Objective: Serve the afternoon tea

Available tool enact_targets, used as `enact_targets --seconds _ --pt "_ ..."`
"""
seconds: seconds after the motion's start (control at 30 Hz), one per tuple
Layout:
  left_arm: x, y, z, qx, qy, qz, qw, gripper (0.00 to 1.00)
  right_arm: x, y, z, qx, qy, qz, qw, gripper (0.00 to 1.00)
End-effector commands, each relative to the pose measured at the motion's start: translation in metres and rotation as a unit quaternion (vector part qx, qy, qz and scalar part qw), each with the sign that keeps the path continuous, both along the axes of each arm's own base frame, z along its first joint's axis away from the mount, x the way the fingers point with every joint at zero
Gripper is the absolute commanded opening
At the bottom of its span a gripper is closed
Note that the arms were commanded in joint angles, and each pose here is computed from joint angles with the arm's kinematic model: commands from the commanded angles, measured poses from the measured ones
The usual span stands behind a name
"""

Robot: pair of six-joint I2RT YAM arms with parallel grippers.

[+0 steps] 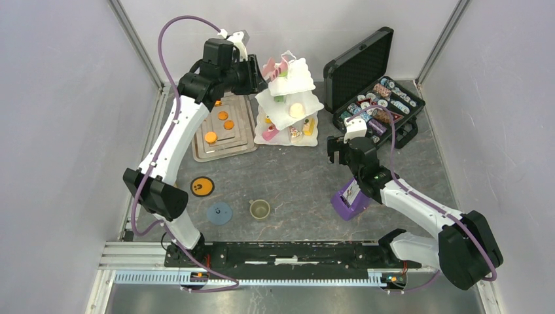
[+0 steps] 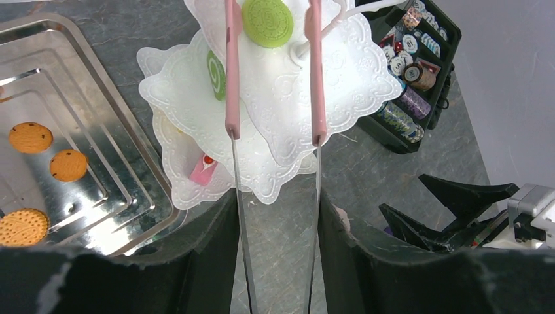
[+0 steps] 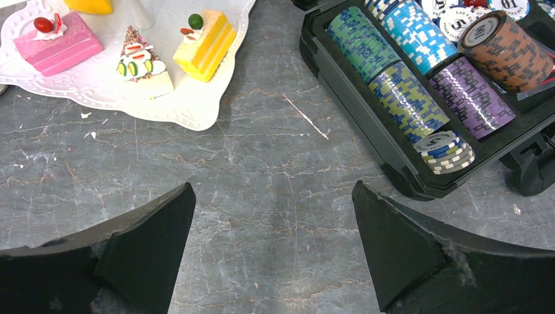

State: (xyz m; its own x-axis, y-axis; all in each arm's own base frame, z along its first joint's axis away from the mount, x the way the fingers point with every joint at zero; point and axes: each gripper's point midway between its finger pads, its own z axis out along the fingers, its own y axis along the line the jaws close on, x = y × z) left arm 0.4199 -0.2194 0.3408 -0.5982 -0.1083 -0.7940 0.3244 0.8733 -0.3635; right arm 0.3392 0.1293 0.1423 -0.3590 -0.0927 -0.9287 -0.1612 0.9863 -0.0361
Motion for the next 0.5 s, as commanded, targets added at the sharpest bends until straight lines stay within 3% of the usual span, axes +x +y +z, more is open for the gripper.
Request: enact_targets --seconds 0.0,0.23,0.33,0.47 --pt "-0.003 0.009 0.042 -0.013 -0.052 0.026 0.998 0.5 0.008 0.005 0.022 0.015 -0.028 -0.002 0.999 0.98" --pt "-0.017 0.056 0.092 0.01 -0.13 0.103 0.986 0.48 0.008 0.007 0.02 0.018 -0.026 0.003 1.0 0.98" --pt "-0.028 0.096 0.109 0.047 -0.153 0.172 0.972 0.5 0.008 0.007 0.02 0.018 -0.025 0.004 1.0 0.98" --pt "-0.05 0.165 0.067 0.128 -0.085 0.25 0.956 0.5 0.008 0.008 0.023 0.02 -0.027 0.006 0.999 0.98"
